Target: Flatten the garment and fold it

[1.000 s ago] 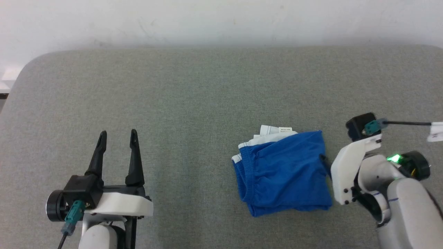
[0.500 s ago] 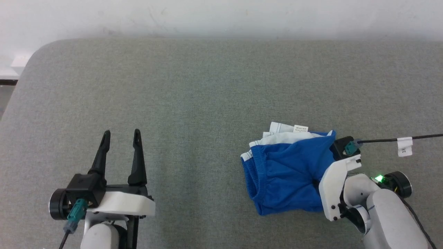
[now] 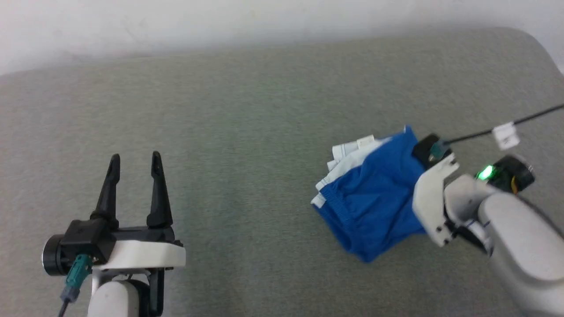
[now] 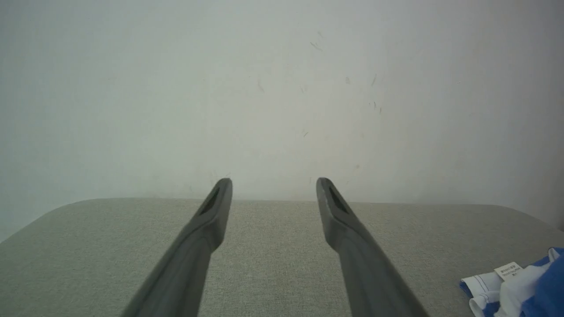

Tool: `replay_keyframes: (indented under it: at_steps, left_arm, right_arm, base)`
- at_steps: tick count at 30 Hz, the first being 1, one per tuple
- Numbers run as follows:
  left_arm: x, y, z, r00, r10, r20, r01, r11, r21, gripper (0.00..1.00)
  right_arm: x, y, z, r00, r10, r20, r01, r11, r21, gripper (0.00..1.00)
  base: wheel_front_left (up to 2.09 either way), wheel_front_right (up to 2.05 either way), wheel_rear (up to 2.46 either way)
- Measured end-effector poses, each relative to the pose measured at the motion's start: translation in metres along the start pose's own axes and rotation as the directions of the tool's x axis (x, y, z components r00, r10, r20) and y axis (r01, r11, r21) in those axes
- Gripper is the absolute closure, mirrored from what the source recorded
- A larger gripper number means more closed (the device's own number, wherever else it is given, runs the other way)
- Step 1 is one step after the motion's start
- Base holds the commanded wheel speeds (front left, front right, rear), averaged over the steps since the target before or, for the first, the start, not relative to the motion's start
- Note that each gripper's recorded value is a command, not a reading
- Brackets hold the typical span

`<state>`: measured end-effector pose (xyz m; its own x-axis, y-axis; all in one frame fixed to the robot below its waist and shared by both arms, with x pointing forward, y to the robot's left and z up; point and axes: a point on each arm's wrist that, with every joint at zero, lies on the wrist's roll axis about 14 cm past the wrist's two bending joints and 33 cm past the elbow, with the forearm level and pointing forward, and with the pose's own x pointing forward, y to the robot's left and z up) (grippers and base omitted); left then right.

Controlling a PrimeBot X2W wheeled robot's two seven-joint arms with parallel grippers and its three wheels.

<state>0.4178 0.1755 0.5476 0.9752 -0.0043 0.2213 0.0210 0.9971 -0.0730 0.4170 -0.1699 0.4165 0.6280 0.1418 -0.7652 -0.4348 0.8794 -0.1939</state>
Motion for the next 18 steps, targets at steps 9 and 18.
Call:
replay_keyframes:
  at_steps: [9,18]
  left_arm:
    - [0.055,-0.048,-0.019,0.989,-0.142,0.033,0.143,0.990,-0.016,0.00]
    - [0.084,-0.054,-0.071,0.976,-0.211,-0.049,0.213,0.977,0.032,0.00]
  right_arm:
    - [-0.008,-0.118,-0.007,0.978,-0.209,0.000,0.208,0.975,0.084,1.00]
    - [0.012,-0.200,-0.057,0.917,-0.368,-0.156,0.388,0.912,0.129,1.00]
  base:
    - [0.00,0.00,0.00]
    - [0.00,0.00,0.00]
